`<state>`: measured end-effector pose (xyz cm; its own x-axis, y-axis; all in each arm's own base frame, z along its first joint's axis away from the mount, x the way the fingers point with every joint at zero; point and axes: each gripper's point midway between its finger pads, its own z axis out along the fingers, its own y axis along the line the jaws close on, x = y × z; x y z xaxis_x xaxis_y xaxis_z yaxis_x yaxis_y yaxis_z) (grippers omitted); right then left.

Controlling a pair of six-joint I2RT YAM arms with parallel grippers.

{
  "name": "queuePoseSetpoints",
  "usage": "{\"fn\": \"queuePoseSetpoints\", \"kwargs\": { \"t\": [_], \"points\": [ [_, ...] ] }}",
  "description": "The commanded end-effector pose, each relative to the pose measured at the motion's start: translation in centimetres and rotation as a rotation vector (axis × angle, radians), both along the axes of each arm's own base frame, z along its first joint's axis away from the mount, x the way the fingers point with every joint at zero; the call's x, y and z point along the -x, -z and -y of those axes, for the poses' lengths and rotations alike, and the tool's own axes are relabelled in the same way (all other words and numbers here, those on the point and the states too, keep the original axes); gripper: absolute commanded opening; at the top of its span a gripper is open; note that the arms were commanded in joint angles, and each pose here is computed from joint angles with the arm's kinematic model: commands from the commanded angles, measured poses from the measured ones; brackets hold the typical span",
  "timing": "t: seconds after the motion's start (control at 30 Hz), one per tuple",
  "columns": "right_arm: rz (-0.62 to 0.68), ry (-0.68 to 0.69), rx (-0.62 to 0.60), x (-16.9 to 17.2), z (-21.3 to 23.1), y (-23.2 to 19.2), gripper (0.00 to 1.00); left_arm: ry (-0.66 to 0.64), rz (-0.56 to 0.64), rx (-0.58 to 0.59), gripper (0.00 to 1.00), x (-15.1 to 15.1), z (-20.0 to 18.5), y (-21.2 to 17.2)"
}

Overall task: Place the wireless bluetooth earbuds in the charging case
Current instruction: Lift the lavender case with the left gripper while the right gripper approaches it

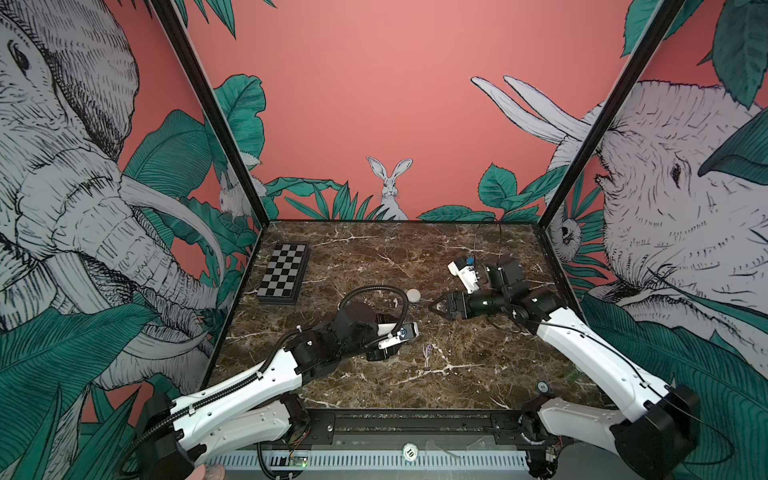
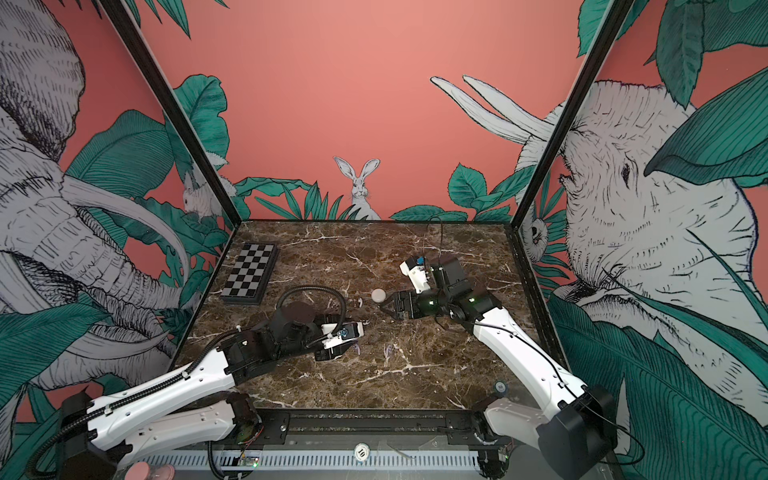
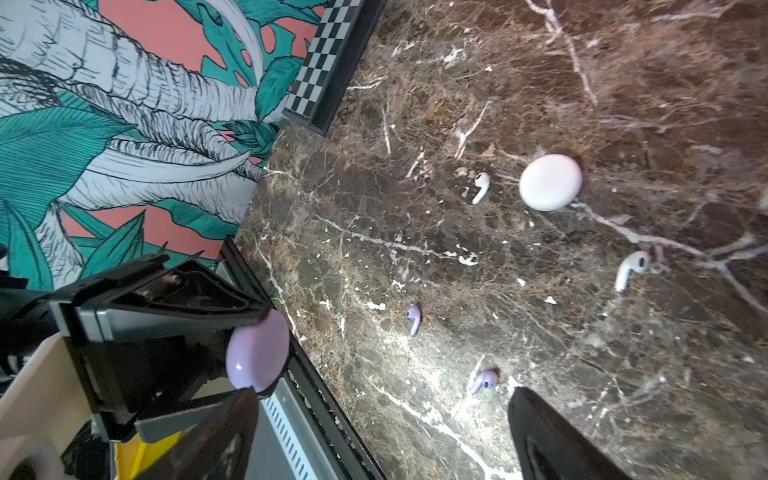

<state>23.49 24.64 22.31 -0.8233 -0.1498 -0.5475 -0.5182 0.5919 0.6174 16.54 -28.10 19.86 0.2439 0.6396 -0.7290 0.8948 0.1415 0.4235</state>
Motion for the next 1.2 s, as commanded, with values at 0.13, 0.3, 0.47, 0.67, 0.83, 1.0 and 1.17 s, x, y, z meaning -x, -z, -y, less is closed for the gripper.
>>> {"fn": "queuePoseSetpoints", "kwargs": {
  "t": [0.13, 0.3, 0.47, 0.67, 0.83, 1.0, 1.17],
  "points": [
    [-0.035, -0.088, -0.079, 1.4, -1.8, -0.1, 0.81, -0.036, 0.023, 0.015, 0.0, -1.1, 0.6, 0.4],
    [-0.08, -0.1, -0.085, 2.3, -2.7, 0.6, 0.78, -0.023, -0.023, -0.005, 0.0, -1.0, 1.1, 1.1],
    [-0.093, -0.124, -0.085, 2.8, -3.9, 0.9, 0.77, -0.023, -0.053, -0.041, 0.0, -1.2, 1.6, 1.8],
    [-0.102, -0.141, -0.071, 3.1, -4.7, 1.7, 0.71, -0.034, -0.063, -0.038, 0.0, -1.3, 1.6, 1.8],
    [-0.129, -0.143, -0.067, 3.2, -5.4, 2.5, 0.61, -0.03, -0.081, -0.043, 0.0, -1.2, 1.8, 2.0],
    [-0.141, -0.164, -0.053, 3.7, -6.5, 3.3, 0.6, -0.03, -0.094, -0.051, 0.0, -1.2, 1.9, 2.2],
    [-0.142, -0.168, -0.049, 3.8, -7.1, 3.6, 0.56, -0.029, -0.102, -0.059, 0.0, -1.1, 1.9, 2.4]
  ]
}}
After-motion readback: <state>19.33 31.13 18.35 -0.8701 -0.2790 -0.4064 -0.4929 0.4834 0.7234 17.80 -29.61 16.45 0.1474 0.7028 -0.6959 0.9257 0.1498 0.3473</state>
